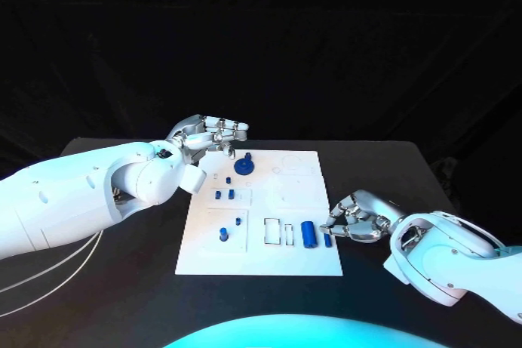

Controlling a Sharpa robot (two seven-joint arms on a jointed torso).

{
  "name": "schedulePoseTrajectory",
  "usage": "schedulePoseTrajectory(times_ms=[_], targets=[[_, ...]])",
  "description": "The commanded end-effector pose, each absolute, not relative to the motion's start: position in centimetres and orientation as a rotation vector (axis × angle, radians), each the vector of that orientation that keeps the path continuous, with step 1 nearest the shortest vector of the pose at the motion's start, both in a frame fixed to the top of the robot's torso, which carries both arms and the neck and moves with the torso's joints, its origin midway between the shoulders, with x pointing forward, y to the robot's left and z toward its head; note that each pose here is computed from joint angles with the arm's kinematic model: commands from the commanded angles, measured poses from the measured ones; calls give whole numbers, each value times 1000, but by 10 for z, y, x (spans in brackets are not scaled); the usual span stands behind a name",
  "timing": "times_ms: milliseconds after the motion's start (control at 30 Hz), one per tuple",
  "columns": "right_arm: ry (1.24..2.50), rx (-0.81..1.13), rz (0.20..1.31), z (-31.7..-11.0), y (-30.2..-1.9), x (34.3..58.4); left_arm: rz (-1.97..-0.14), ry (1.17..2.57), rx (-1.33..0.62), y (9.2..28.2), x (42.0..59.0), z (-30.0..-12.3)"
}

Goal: Assemble the parts on the task board

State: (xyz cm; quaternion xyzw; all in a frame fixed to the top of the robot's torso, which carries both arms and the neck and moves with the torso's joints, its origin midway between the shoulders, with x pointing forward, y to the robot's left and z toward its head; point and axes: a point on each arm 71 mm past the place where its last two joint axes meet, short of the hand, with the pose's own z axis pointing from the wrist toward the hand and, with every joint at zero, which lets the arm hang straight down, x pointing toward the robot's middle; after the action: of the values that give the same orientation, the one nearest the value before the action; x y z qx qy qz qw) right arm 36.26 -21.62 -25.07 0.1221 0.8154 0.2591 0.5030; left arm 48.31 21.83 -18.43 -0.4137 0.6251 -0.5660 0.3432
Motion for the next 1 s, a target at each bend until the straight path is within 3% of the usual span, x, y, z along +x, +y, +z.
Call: schedulePoseTrajectory(times_ms=[33, 567, 1000], targets=[[1982, 279, 513, -258, -216, 362, -1491, 1630, -1066, 216, 483, -184], [2007, 245, 475, -281, -195, 366, -1488, 1632, -1068, 218, 482, -185], [1999, 217, 470, -287, -183, 370, -1488, 1634, -1069, 219, 481, -185]])
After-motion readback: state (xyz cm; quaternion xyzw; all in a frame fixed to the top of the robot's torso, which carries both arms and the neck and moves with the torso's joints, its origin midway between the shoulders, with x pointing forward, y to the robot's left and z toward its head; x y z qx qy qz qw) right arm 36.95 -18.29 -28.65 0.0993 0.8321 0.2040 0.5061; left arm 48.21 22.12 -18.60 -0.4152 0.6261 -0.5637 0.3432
